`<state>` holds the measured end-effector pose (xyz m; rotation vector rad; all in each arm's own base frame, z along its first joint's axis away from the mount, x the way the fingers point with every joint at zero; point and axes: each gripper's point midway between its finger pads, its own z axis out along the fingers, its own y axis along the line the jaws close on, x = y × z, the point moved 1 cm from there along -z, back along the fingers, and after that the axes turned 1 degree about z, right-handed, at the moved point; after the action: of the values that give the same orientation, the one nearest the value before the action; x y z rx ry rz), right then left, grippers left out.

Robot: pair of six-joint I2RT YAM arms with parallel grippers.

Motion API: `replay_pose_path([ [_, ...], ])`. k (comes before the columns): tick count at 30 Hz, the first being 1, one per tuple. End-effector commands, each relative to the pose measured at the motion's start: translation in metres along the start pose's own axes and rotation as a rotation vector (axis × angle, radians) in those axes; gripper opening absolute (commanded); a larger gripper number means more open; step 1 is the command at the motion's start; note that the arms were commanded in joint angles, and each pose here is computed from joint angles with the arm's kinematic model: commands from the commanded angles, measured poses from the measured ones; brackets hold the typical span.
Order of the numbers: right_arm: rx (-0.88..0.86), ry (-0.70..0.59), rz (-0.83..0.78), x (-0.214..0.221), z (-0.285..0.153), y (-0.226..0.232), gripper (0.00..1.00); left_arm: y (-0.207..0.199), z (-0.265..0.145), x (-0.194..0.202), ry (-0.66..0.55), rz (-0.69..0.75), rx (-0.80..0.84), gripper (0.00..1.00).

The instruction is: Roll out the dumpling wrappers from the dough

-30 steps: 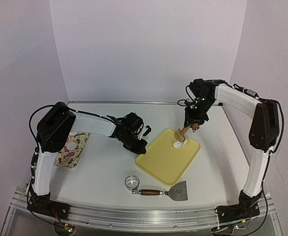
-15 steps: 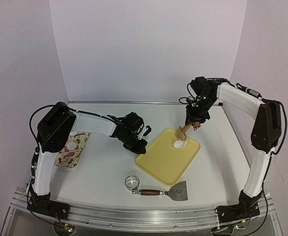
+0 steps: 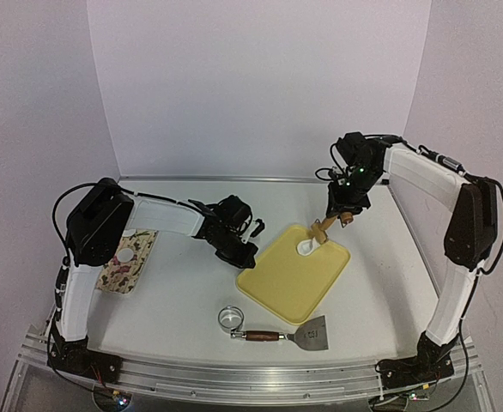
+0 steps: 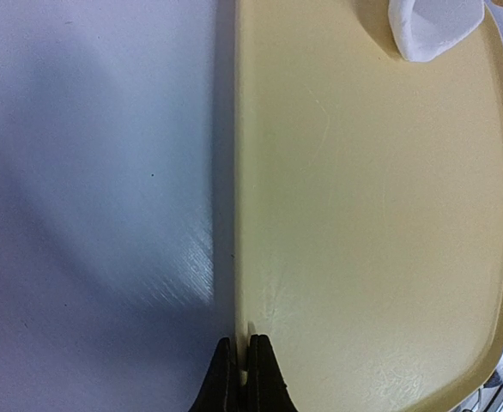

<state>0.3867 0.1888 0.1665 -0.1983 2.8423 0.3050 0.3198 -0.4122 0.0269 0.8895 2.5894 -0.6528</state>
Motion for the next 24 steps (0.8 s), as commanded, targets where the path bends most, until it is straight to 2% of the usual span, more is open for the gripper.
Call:
replay_pose_path([
  [1,-0.014,-0.06,-0.018,-0.015,-0.013,0.007,0.0,0.012,0.013,0.026,0.097,-0.008,-0.04,0.0],
  [9,-0.077,-0.103,-0.008,-0.025,-0.033,0.02,0.0,0.012,0.015,0.027,0.098,-0.01,-0.042,0.0],
  [24,-0.075,-0.084,-0.044,-0.041,-0.008,0.023,0.0,0.013,0.018,0.026,0.103,-0.004,-0.042,0.0],
])
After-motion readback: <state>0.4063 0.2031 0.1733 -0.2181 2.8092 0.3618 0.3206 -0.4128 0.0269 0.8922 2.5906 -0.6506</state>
